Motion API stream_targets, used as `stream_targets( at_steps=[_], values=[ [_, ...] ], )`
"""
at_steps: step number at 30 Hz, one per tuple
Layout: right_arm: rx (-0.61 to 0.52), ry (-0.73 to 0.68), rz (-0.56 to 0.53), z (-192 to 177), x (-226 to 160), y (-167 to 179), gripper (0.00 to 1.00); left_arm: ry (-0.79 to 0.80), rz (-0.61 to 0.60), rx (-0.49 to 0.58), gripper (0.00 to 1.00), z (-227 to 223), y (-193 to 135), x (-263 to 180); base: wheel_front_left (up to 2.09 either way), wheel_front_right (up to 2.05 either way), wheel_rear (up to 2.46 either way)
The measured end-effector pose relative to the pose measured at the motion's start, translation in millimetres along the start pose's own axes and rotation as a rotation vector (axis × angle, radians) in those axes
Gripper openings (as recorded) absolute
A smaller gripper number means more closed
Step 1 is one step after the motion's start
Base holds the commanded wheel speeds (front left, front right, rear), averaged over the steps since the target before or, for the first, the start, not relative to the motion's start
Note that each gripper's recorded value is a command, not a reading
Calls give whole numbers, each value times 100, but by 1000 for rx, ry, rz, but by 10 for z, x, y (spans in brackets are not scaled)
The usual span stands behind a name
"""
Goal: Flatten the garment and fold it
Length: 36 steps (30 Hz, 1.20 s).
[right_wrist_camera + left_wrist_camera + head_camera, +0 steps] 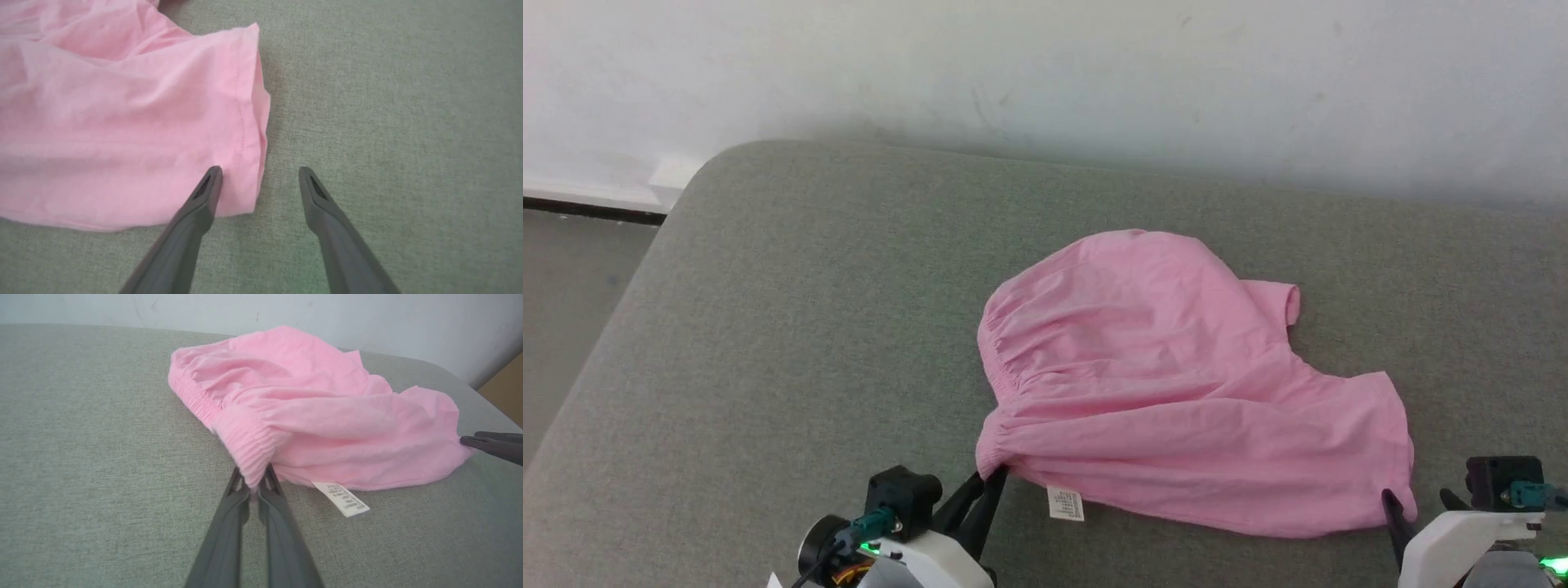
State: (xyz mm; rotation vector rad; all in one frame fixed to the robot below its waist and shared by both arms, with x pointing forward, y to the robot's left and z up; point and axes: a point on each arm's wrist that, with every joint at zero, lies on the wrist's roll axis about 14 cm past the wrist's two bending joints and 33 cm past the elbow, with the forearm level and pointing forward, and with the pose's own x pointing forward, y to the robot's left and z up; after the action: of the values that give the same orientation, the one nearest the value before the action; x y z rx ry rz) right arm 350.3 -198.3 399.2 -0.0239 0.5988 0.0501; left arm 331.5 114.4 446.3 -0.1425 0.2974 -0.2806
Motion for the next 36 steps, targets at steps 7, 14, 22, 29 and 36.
stream_targets(
  at_steps=[7, 14, 22, 29, 36],
  values=[
    [17, 111, 48, -189, 18, 155, 100, 2, 6, -6, 0, -23, 3, -16, 0, 0, 0],
    [36, 180, 99, -283, -7, 281, 100, 21, 4, -5, 0, -76, -8, 9, 0, 0, 0],
    [79, 210, 139, -319, -91, 374, 0, 17, -2, 15, 0, -80, 0, 3, 0, 0, 0],
    [125, 144, 171, -83, -372, 314, 0, -45, 0, 50, 0, 69, 14, -95, 0, 0, 0],
    [185, -137, 225, 785, -689, 164, 0, -147, -43, 113, 0, 479, -32, -199, 0, 0, 0]
  ],
)
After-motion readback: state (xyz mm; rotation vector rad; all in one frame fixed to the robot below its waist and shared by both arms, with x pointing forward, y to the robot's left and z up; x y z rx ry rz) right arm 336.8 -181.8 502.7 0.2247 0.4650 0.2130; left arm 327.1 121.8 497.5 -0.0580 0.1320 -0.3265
